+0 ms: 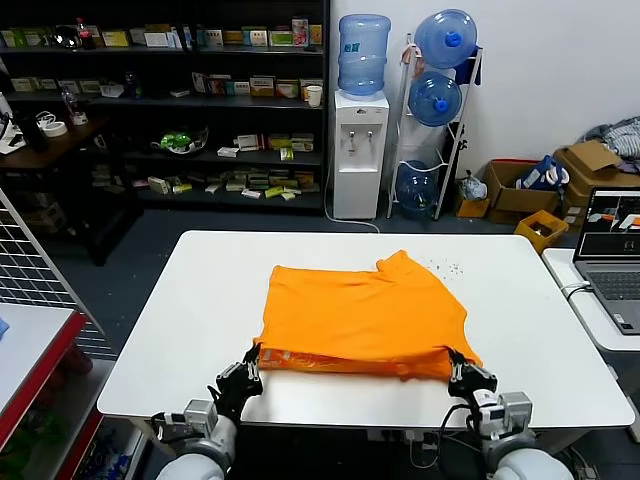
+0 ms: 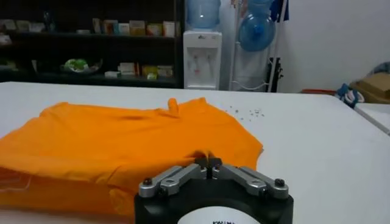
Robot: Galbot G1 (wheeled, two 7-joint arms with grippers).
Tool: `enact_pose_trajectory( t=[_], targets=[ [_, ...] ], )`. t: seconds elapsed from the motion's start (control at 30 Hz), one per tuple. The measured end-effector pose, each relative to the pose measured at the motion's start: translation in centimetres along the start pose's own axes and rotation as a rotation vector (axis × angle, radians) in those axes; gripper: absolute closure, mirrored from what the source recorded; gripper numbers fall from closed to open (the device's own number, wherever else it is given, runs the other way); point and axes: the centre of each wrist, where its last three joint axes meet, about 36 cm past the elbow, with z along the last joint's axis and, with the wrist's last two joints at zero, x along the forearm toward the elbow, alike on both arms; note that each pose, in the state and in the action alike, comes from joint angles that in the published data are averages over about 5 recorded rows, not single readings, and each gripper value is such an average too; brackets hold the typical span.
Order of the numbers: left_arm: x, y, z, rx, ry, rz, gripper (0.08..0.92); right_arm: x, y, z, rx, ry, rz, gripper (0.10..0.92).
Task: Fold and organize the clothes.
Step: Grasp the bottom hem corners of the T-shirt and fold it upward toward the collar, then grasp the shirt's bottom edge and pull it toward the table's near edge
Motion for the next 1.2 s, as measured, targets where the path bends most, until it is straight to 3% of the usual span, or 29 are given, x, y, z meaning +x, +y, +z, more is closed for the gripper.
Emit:
enact_pose_trajectory(
  t=[0.17,0.3,0.6,0.93,1.07,1.2],
  targets=[
    [-1.5,0.0,-0.2,-0.009,0.002,-0.007,0.908,-1.7,0.0,-0.5,-0.008,-0.004,-0.012,0.895],
    [-2.5,0.1,-0.3,-0.014,0.007,-0.010,0.874,-3.1,0.0,-0.7,-0.008,-0.006,-0.028,0.824],
    [-3.3,0.6,0.0,-0.028,0.017,-0.018,0.624,-4.2,-0.7,-0.6,0.016,-0.043,-0.052,0.564],
    [-1.4,0.9,1.2,-0.031,0.032,-0.018,0.330,-2.6,-3.3,1.7,0.059,-0.035,-0.046,0.273],
    [-0.8,0.7,2.3,-0.016,0.048,-0.012,0.224,-2.2,-4.4,2.6,0.049,-0.009,-0.035,0.208],
    [-0.8,0.7,3.2,-0.003,0.058,-0.006,0.182,-2.1,-5.2,3.5,0.018,0.022,-0.031,0.200]
  ],
)
